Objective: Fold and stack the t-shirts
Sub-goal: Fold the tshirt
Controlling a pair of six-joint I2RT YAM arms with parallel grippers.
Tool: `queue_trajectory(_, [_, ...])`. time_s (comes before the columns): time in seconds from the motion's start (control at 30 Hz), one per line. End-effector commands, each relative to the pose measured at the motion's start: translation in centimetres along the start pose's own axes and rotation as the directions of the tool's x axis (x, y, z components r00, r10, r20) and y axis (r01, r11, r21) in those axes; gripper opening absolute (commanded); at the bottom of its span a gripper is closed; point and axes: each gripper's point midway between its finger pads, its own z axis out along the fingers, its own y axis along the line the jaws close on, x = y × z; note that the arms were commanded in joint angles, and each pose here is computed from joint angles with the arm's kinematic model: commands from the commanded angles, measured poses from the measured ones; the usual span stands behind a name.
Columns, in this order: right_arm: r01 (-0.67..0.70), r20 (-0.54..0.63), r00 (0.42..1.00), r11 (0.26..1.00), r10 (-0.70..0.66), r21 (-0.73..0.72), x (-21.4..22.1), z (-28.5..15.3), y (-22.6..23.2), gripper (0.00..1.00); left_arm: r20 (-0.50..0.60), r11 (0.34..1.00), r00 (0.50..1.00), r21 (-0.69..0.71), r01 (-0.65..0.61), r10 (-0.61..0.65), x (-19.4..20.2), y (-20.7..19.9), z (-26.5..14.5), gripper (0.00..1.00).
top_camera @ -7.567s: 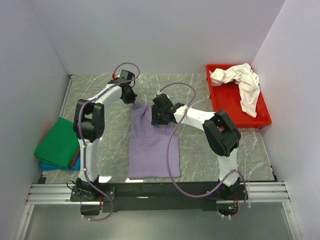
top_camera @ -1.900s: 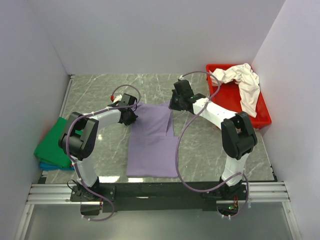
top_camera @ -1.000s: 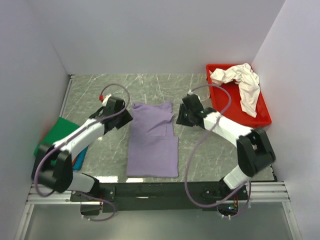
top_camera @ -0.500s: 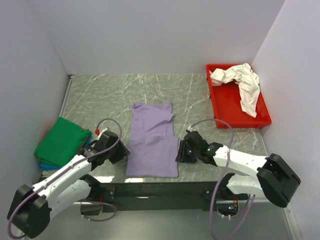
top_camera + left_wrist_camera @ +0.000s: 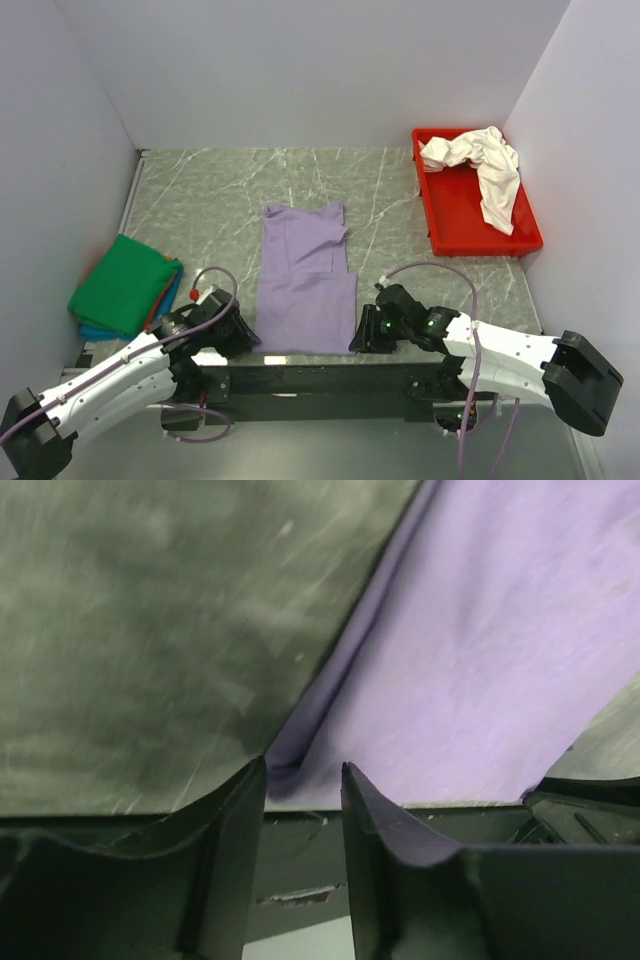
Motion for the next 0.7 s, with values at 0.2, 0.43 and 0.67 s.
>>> queue_trajectory(0.2, [-0.046,-0.098,0.994,0.999,0.046,-0.002,2.5,0.8,-0.3,0.43,-0.063,0.996,0.997,-0.078,0.041,-0.046,2.1,2.2,0.7,0.36])
queue_trajectory(0.43, [-0.066,-0.061,0.996,0.998,0.066,0.008,2.0,1.0,-0.6,0.37,-0.085,0.996,0.996,-0.083,0.025,-0.032,3.0,2.4,1.0,0.36])
queue_trajectory(0.67, [-0.054,-0.001,0.999,0.999,0.054,0.001,0.9,0.4,-0.1,0.17,-0.049,0.997,0.999,-0.08,0.008,-0.012,2.4,2.1,1.2,0.31])
